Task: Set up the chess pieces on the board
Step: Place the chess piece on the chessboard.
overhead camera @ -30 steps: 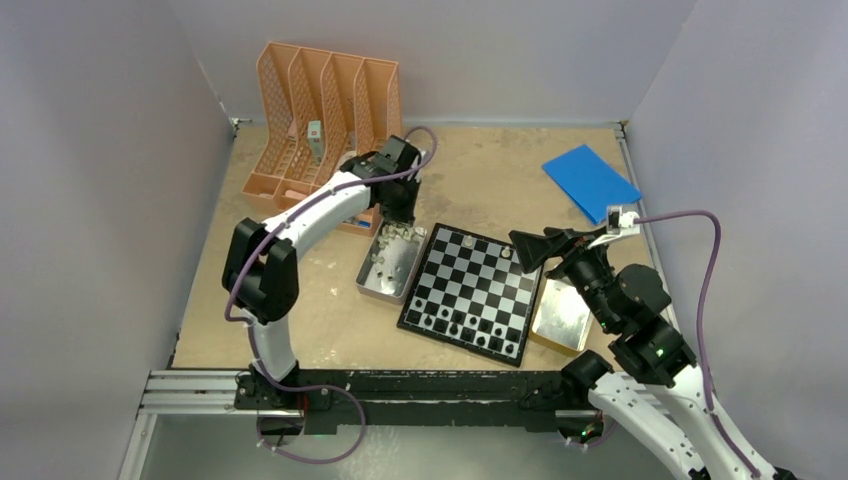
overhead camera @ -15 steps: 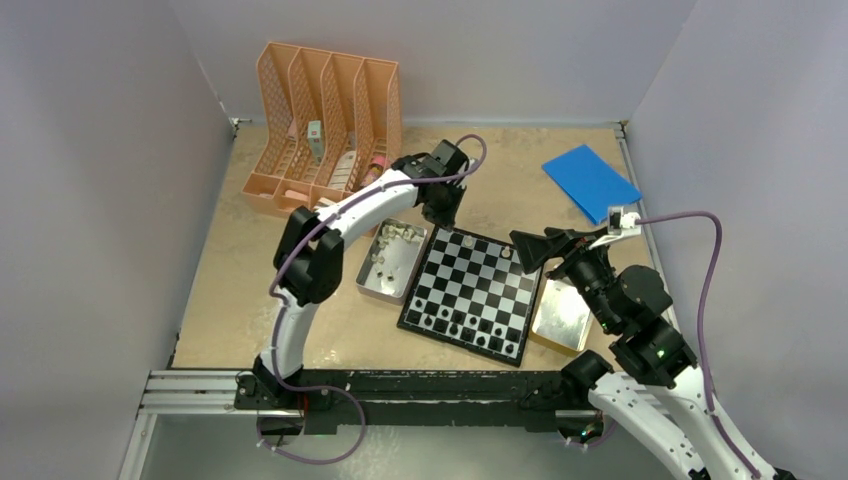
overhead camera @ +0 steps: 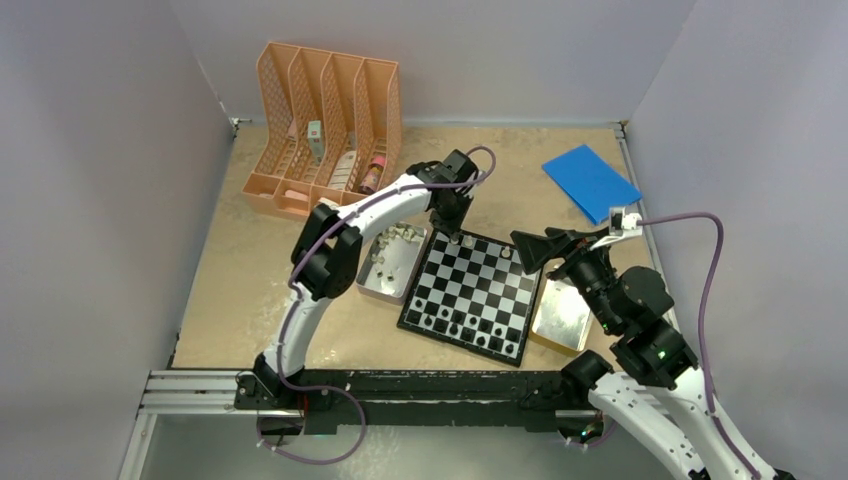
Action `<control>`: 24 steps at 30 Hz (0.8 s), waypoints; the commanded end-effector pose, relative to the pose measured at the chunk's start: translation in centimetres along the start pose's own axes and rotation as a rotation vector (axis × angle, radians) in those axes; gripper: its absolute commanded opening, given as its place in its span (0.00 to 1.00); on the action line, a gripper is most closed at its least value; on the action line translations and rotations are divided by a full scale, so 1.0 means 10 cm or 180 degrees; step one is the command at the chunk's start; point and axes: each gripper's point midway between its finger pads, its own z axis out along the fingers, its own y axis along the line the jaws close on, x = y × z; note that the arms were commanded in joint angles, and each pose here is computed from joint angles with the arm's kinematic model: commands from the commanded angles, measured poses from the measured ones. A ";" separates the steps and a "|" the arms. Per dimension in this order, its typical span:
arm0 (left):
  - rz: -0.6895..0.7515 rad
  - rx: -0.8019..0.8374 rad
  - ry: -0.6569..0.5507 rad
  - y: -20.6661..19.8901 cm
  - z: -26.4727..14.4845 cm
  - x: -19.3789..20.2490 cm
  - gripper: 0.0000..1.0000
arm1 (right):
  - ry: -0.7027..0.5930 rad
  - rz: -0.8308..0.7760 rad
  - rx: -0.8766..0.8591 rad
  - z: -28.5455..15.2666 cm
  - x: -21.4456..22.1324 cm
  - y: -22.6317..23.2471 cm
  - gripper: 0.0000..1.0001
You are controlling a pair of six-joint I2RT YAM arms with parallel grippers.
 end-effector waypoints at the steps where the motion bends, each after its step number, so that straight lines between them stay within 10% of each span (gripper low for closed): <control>1: 0.0030 0.0042 -0.0186 -0.07 -0.05 -0.23 0.08 | -0.0180 -0.0016 -0.0145 -0.04 -0.18 0.12 0.95; 24: 0.0113 -0.0004 -0.0186 -0.07 -0.01 -0.30 0.16 | -0.0173 -0.0043 -0.0158 -0.02 -0.16 0.12 0.95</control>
